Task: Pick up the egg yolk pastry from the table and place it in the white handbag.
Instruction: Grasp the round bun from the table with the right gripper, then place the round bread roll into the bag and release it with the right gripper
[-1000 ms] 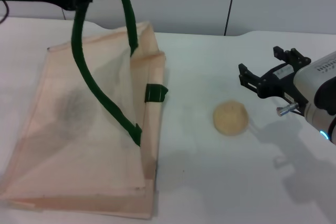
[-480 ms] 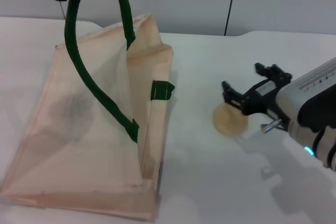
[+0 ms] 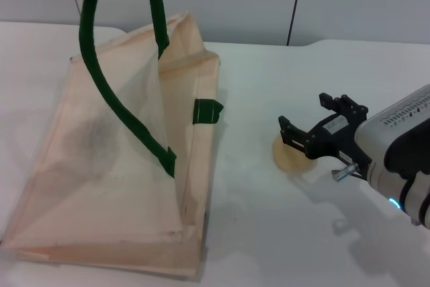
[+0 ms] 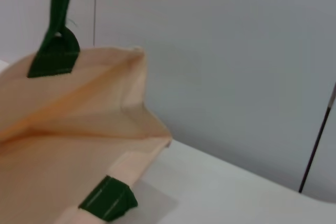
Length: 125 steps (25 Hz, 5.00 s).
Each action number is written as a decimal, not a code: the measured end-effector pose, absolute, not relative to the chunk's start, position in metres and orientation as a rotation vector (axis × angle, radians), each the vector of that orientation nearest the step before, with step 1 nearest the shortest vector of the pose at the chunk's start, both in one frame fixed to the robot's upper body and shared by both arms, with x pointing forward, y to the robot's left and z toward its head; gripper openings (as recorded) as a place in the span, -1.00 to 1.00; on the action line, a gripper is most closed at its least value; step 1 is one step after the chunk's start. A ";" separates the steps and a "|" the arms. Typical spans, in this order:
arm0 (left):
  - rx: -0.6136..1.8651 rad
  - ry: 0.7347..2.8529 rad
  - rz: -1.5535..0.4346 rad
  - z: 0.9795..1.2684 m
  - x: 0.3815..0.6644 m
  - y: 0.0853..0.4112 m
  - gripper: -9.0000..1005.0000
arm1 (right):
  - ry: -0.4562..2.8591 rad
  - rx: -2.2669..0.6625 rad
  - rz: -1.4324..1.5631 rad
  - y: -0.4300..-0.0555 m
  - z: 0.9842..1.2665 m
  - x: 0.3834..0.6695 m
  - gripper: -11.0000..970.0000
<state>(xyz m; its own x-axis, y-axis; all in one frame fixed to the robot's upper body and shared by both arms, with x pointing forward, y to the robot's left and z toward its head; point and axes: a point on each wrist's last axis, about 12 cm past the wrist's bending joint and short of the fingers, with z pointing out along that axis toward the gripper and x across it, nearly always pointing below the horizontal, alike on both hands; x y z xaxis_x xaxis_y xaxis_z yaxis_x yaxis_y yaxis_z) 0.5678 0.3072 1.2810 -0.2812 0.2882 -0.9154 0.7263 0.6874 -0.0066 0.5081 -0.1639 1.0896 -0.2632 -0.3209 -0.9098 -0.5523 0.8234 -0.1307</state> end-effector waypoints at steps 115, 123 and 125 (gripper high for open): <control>0.917 1.811 -0.464 1.314 0.581 0.277 -0.71 | 1.597 -1.085 0.975 -0.139 1.088 0.588 0.16; 0.926 1.802 -0.484 1.315 0.581 0.273 -0.71 | 1.598 -1.088 0.955 -0.137 1.085 0.589 0.15; 0.921 1.808 -0.487 1.313 0.580 0.275 -0.71 | 1.606 -1.080 0.943 -0.137 1.084 0.590 0.15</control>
<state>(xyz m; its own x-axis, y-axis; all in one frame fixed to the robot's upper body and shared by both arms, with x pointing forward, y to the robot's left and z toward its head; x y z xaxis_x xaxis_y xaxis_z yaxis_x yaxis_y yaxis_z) 0.5798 0.2753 1.3130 -0.2023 0.3679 -0.9076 0.7740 0.6279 0.0820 0.5897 -0.1375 1.0839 -0.1597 -0.2143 -0.9636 -0.9458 0.3128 0.0872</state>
